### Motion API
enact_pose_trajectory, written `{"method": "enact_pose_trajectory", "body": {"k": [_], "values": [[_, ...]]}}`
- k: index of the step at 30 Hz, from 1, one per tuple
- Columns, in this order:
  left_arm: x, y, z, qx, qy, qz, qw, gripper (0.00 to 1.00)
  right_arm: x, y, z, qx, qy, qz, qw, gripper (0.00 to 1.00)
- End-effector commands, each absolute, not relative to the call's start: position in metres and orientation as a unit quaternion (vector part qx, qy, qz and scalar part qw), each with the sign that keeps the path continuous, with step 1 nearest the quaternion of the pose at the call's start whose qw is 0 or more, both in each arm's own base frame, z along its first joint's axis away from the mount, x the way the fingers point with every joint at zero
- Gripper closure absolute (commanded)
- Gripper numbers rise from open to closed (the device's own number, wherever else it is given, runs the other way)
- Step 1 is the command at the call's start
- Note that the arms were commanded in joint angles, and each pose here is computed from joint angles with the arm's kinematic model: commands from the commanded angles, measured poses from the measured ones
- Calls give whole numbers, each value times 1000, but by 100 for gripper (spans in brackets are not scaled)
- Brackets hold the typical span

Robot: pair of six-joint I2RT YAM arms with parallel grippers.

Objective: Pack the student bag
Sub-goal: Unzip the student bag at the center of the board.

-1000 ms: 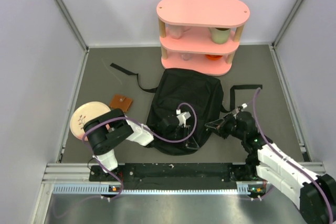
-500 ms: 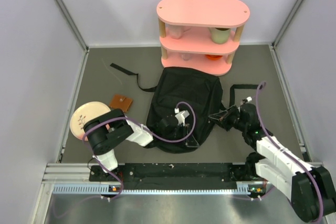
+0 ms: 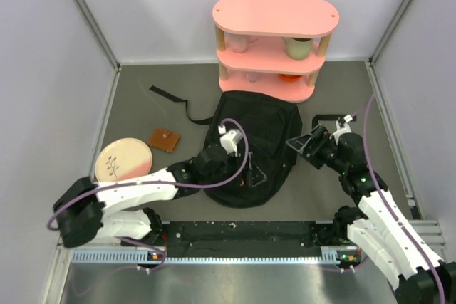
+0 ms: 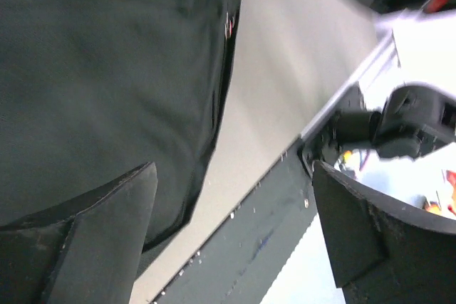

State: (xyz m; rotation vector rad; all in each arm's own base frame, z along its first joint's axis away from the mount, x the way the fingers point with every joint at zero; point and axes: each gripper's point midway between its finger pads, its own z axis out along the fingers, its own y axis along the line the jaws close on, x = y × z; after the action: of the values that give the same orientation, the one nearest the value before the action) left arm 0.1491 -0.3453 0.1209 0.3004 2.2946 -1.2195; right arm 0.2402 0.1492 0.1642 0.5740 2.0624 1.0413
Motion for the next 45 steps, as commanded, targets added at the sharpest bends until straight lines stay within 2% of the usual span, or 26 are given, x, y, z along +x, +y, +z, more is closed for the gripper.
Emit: {"method": "enact_pose_trajectory", "body": {"k": [1,4,8,13,14,16,17,19,20,21,22,30,33,38,39,40,42,43,44,45], "values": [[204,-272,159,75,870,-263,410,1,218,144,119,210,857,353,311,21],[221,-236,181,47,865,-197,459,1,210,157,100,196,873,345,284,20],[222,-199,173,19,880,-139,453,1,204,180,83,180,887,340,255,20],[217,-182,152,-8,892,-132,433,1,199,193,55,167,915,296,220,21],[215,-181,152,-9,892,-138,431,1,197,191,48,168,920,285,210,32],[214,-175,142,-16,896,-132,423,1,197,185,43,169,924,269,214,43],[214,-173,138,-19,898,-130,419,1,196,182,43,169,924,264,220,59],[214,-169,127,-25,903,-126,409,1,196,170,39,179,925,240,235,74],[214,-167,121,-28,906,-125,404,1,191,162,35,183,928,226,232,93],[212,-166,110,-30,913,-134,383,1,193,156,39,188,924,220,250,99],[216,-170,109,-32,911,-151,383,1,192,153,40,192,923,217,253,100],[220,-200,90,-21,909,-230,348,1,186,124,36,225,919,182,267,99],[217,-217,85,-7,909,-261,325,2,189,114,38,229,917,172,277,92],[203,-240,56,-2,913,-309,266,14,199,104,60,228,906,179,307,88],[206,-247,60,-2,904,-326,275,16,199,104,62,226,906,179,309,85],[205,-249,56,-7,904,-330,270,17,199,104,63,218,909,177,309,77],[201,-252,54,-5,901,-339,270,20,198,108,67,206,914,181,299,68],[201,-253,53,-5,901,-340,270,21,197,110,69,195,917,185,294,56],[200,-254,53,-3,901,-340,269,23,196,116,73,186,918,197,289,53],[199,-255,53,1,901,-342,268,30,197,117,77,184,917,200,293,51]]}}
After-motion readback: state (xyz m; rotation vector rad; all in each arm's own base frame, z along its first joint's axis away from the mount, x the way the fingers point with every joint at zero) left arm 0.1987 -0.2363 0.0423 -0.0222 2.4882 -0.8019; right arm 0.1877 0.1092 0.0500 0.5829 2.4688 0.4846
